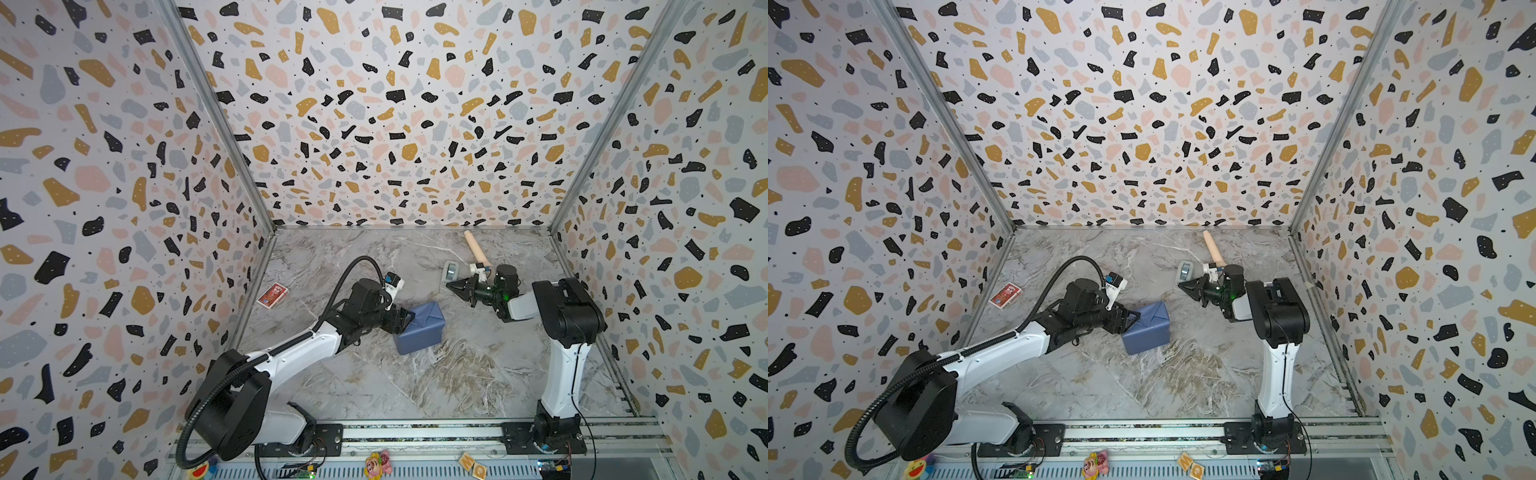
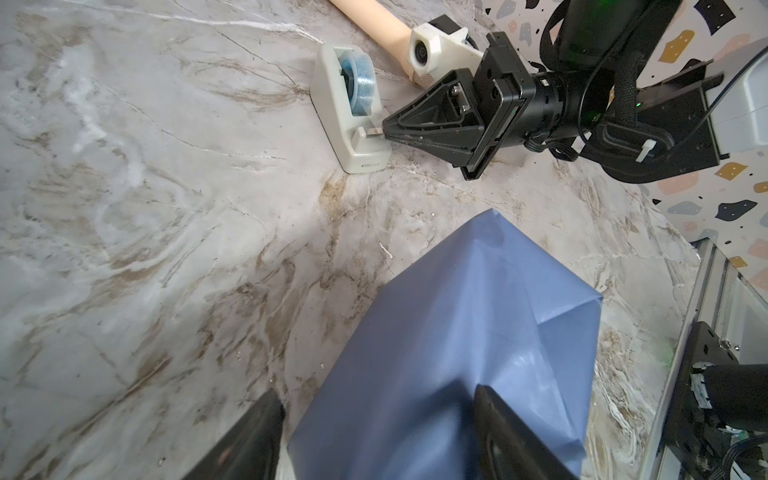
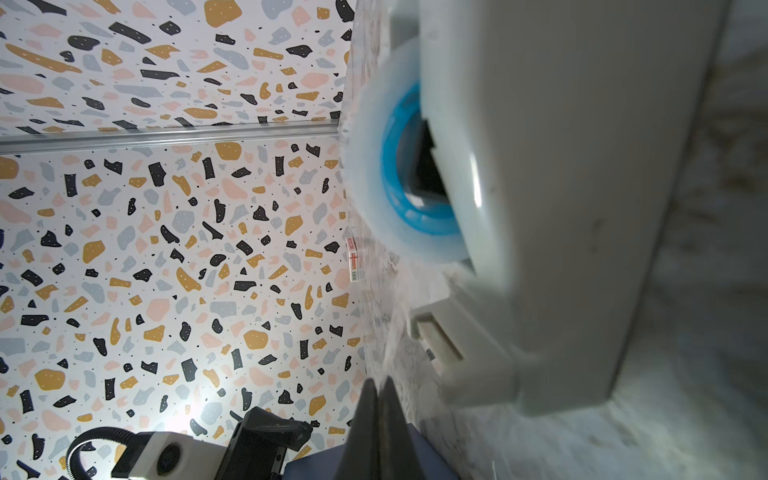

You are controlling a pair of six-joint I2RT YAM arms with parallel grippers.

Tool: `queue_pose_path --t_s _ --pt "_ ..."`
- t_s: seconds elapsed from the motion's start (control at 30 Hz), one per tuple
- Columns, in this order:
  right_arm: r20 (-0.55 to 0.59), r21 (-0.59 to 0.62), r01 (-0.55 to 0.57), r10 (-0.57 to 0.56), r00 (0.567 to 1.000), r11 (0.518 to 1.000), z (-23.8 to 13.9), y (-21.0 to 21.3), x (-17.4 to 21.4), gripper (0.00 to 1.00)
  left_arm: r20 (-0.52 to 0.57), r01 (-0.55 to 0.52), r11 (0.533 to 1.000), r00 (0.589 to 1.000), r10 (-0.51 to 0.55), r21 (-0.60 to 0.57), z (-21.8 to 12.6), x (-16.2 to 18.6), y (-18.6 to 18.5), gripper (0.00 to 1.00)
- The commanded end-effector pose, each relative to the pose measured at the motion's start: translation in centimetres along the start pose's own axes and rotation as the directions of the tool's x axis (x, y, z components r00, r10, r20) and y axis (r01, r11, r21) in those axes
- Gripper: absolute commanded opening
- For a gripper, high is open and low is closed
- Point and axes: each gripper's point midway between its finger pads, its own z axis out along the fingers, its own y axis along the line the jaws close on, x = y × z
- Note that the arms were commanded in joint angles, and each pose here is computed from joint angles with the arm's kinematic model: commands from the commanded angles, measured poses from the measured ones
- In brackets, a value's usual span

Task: Wrap the gift box in paper
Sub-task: 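Pull a strip of tape from the dispenser with the right gripper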

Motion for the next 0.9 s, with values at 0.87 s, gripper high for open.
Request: queue_pose_path --t_s 0.87 --pt "0.007 0.304 0.041 -0.045 0.999 0.952 -0.8 -7.0 1.7 0.0 -0.134 0.005 1.0 0.991 -0.007 -0.019 -0.2 4.0 0.6 0.72"
